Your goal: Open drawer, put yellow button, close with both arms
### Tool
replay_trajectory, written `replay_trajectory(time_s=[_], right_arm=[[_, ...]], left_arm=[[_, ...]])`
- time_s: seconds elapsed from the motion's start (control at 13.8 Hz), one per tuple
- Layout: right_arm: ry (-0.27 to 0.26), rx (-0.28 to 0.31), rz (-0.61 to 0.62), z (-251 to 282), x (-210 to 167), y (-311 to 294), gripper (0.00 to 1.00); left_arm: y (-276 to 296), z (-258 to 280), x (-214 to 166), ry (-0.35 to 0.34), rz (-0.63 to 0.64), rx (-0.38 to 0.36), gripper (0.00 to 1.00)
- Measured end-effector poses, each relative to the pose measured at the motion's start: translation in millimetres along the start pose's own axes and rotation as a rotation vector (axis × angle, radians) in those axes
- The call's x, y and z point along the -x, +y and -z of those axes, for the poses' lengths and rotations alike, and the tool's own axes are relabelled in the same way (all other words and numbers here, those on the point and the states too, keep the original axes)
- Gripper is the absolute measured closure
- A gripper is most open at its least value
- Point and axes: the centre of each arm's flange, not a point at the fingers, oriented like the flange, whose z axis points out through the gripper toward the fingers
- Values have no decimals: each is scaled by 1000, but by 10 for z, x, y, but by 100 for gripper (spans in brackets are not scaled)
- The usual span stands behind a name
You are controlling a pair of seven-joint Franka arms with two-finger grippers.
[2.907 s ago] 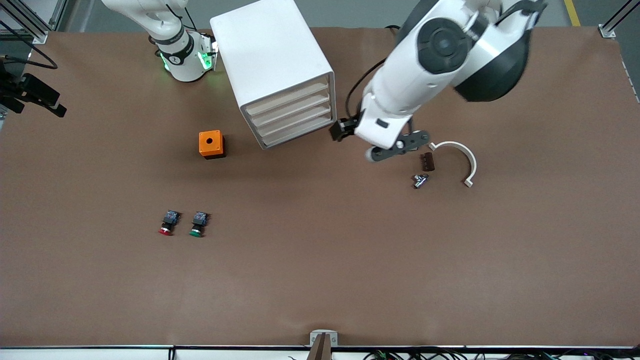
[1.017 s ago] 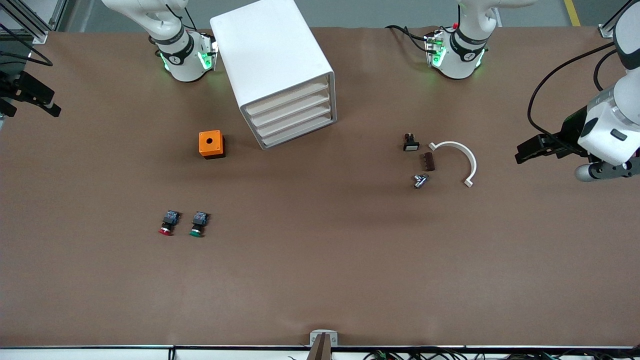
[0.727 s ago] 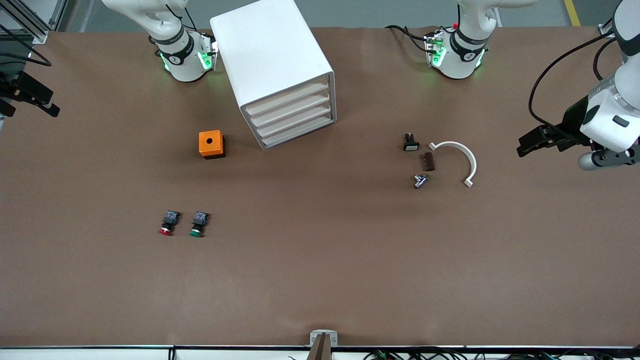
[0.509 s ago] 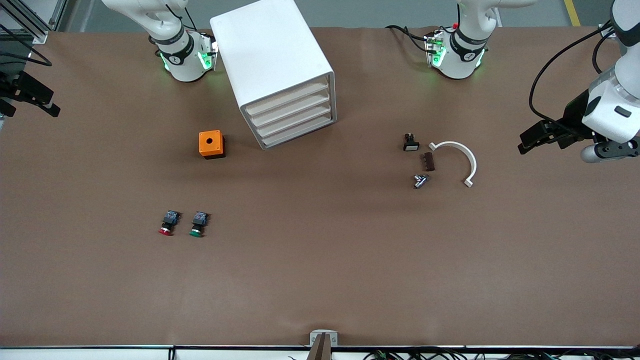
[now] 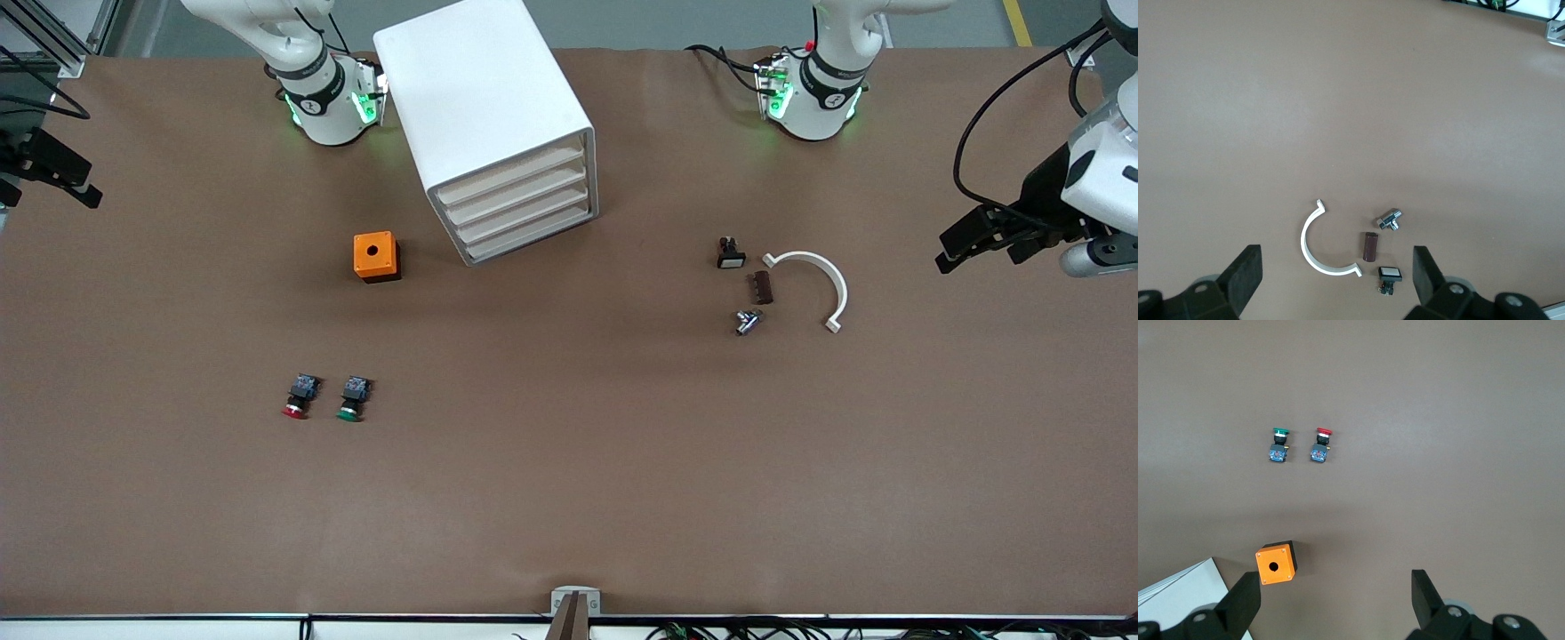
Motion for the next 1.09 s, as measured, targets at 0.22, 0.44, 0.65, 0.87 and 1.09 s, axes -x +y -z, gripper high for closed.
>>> replay_trajectory(time_s=[0.22, 0.44, 0.65, 0.87, 1.09], right_arm=[[-1, 16, 1, 0, 0, 11, 0], [-1, 20, 2, 0, 1, 9, 0], [-2, 21, 5, -1, 1, -4, 0], [-3, 21, 5, -2, 2, -7, 0], [-6, 21, 5, -16, 3, -7, 0]], left_arm=[[-2, 102, 1, 7, 0, 2, 0], [2, 201, 6, 11, -1, 3, 0], [3, 218, 7, 12, -1, 3, 0], [3, 218, 8, 11, -1, 3, 0], [3, 218, 9, 10, -1, 3, 0]])
